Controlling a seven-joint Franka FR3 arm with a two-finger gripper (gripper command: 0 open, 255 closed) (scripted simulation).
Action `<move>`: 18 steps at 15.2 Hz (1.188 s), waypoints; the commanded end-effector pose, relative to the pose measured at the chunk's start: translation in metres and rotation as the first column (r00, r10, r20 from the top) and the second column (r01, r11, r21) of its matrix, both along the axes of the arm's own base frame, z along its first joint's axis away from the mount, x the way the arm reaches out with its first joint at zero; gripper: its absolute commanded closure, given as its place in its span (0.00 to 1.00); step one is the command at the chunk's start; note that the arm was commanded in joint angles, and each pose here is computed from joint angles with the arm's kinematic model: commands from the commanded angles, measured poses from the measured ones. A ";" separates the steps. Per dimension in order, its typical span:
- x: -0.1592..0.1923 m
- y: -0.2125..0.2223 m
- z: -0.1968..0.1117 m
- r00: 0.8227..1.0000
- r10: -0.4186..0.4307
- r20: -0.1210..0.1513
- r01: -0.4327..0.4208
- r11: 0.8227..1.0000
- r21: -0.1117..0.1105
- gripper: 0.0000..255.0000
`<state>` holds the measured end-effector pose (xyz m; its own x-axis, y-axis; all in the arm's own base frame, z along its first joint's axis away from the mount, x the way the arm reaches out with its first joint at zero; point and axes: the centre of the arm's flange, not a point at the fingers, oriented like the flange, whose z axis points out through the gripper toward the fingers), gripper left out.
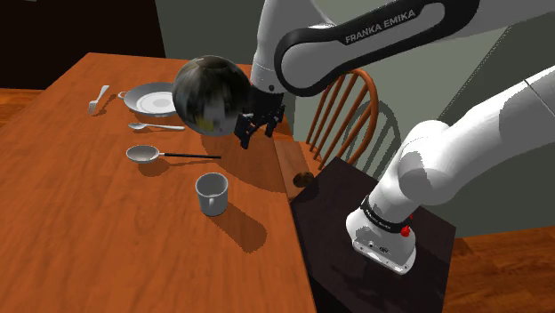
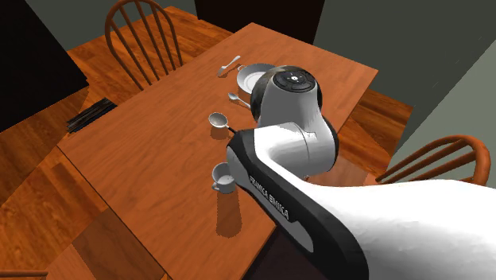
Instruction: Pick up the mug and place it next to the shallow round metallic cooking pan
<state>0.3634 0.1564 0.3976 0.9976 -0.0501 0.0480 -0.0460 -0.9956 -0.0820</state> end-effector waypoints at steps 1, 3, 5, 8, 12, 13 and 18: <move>0.004 0.017 -0.018 1.000 0.006 0.008 -0.006 1.000 0.000 0.00; 0.010 0.034 -0.037 1.000 0.012 0.014 -0.012 1.000 -0.002 0.00; 0.015 0.052 -0.056 1.000 0.018 0.019 -0.018 1.000 -0.004 0.00; 0.024 0.077 -0.085 0.999 0.027 0.028 -0.027 1.000 -0.006 0.00; 0.029 0.090 -0.108 0.999 0.031 0.032 -0.031 0.999 -0.007 0.00; 0.029 0.090 -0.113 0.999 0.031 0.032 -0.031 0.999 -0.007 0.00; 0.031 0.092 -0.137 0.999 0.031 0.032 -0.031 0.999 -0.007 0.00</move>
<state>0.3945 0.2483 0.2646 0.9966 -0.0190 0.0797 -0.0129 -0.9970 -0.0758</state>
